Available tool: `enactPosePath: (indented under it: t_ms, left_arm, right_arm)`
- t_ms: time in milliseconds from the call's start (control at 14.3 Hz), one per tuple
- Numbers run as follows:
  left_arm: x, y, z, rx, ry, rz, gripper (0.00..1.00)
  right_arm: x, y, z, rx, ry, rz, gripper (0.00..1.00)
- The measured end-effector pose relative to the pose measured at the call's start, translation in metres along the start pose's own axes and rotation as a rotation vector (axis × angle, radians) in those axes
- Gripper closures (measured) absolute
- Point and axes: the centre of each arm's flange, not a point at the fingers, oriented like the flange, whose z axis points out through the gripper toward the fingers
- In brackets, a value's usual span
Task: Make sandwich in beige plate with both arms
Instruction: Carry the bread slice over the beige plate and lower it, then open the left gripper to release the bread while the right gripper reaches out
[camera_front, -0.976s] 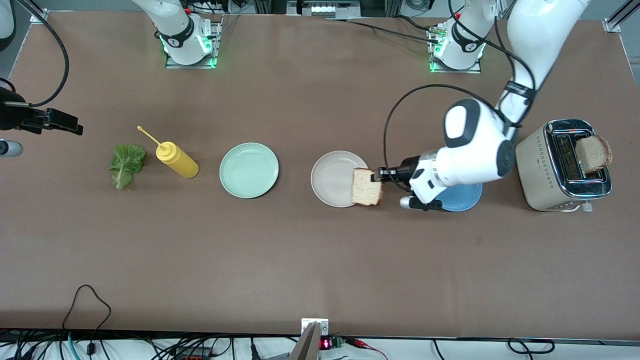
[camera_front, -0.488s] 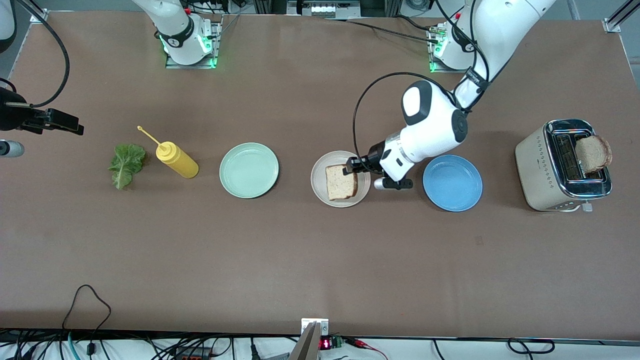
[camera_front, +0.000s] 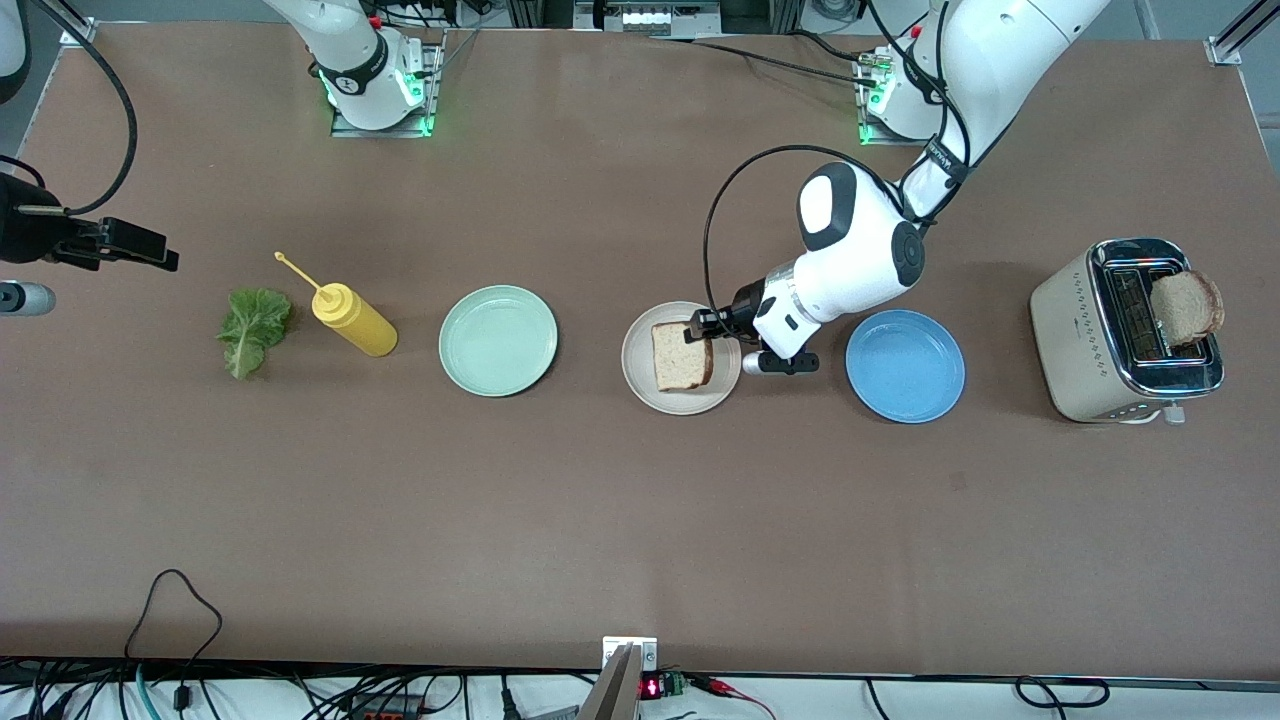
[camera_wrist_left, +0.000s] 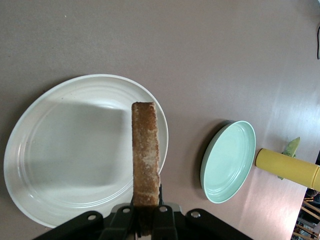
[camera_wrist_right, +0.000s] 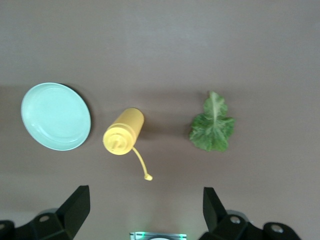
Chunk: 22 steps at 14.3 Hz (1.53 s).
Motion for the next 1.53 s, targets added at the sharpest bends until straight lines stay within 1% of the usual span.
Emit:
enactPosePath:
  t_ms: [139,348,418,557,767,836,906,976,1115,1185,1324,1394,1463,1533]
  left_arm:
    - [-0.002,-0.002,0.005,0.001,-0.01,-0.004,0.91]
    - [-0.005,-0.005,0.014,0.003,-0.028,-0.008,0.91]
    - [-0.006,-0.006,0.017,0.004,-0.034,-0.01,0.91]
    - [-0.008,-0.008,0.022,0.006,-0.043,-0.013,0.91]
    - [-0.009,-0.01,0.027,0.008,-0.052,-0.017,0.91]
    - [-0.009,-0.011,0.027,0.008,-0.053,-0.019,0.88]
    - [-0.009,-0.012,0.028,0.009,-0.054,-0.02,0.88]
    - [-0.008,-0.013,0.028,0.009,-0.055,-0.022,0.84]
    - [-0.005,-0.016,0.027,0.009,-0.051,-0.029,0.66]
    - [-0.003,-0.018,0.026,0.009,-0.047,-0.03,0.55]
    - [0.002,-0.022,0.022,0.009,-0.037,-0.022,0.33]
    - [0.006,-0.025,0.019,0.008,-0.029,-0.02,0.24]
    - [0.012,-0.03,0.015,0.007,-0.02,-0.02,0.13]
    - [0.018,-0.036,0.01,0.005,-0.01,-0.019,0.04]
  right_arm:
    - [0.001,-0.001,0.002,0.013,-0.003,-0.001,0.0]
    - [0.001,-0.002,0.004,0.017,-0.014,-0.001,0.0]
    - [0.0,-0.002,0.005,0.018,-0.021,0.0,0.0]
    - [-0.003,0.0,0.011,0.029,-0.058,-0.029,0.0]
    - [-0.017,0.015,0.024,0.083,-0.103,-0.12,0.0]
    - [-0.024,0.024,0.031,0.114,-0.113,-0.158,0.0]
    - [-0.032,0.034,0.04,0.159,-0.117,-0.204,0.0]
    - [-0.042,0.047,0.051,0.21,-0.11,-0.261,0.0]
    - [-0.057,0.076,0.075,0.288,-0.075,-0.371,0.0]
    - [-0.062,0.089,0.087,0.312,-0.058,-0.421,0.0]
    - [-0.066,0.102,0.103,0.326,-0.025,-0.518,0.0]
    - [-0.066,0.105,0.109,0.323,-0.007,-0.568,0.0]
    - [-0.067,0.108,0.116,0.322,0.007,-0.615,0.0]
    - [-0.068,0.11,0.123,0.324,0.014,-0.647,0.0]
